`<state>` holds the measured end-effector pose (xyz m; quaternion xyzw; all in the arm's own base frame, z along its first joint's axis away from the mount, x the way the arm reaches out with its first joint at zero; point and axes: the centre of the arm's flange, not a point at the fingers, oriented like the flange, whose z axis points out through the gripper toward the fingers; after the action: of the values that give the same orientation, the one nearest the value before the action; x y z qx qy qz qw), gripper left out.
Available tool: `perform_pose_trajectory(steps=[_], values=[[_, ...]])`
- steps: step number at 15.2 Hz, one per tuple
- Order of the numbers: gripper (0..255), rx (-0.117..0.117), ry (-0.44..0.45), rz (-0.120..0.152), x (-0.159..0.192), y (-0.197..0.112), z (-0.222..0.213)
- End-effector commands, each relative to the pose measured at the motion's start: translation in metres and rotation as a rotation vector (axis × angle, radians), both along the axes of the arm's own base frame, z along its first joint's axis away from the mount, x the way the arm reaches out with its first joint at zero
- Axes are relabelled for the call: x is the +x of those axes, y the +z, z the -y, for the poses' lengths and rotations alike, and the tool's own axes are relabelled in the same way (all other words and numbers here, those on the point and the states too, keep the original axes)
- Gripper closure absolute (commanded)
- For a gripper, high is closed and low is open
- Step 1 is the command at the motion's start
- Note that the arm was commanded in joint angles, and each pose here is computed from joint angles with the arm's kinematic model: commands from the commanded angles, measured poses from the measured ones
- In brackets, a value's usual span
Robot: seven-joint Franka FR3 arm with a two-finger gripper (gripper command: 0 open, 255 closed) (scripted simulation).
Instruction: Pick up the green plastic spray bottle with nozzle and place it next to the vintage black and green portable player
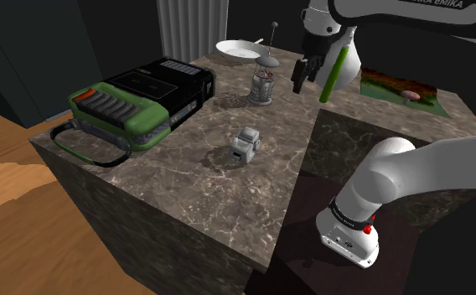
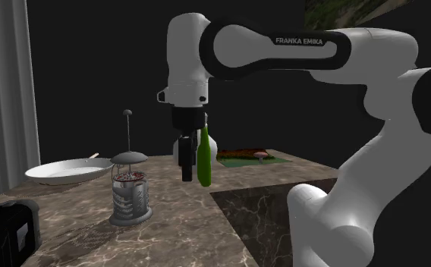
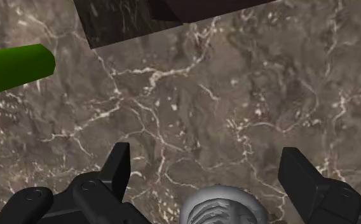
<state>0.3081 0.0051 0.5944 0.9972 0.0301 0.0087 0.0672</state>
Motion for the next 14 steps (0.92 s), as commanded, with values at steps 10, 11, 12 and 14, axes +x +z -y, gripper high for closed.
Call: perform_pose_trajectory(steps=[10,11,12,14], values=[[0,0.191,-0.613,-0.161,0.064,0.027,0.144],[0,0.212,-0.681,-0.179,0.066,0.028,0.162],[0,0.234,-0.749,-0.197,0.066,0.029,0.18],[0,0.276,-0.885,-0.232,0.063,0.028,0.216]])
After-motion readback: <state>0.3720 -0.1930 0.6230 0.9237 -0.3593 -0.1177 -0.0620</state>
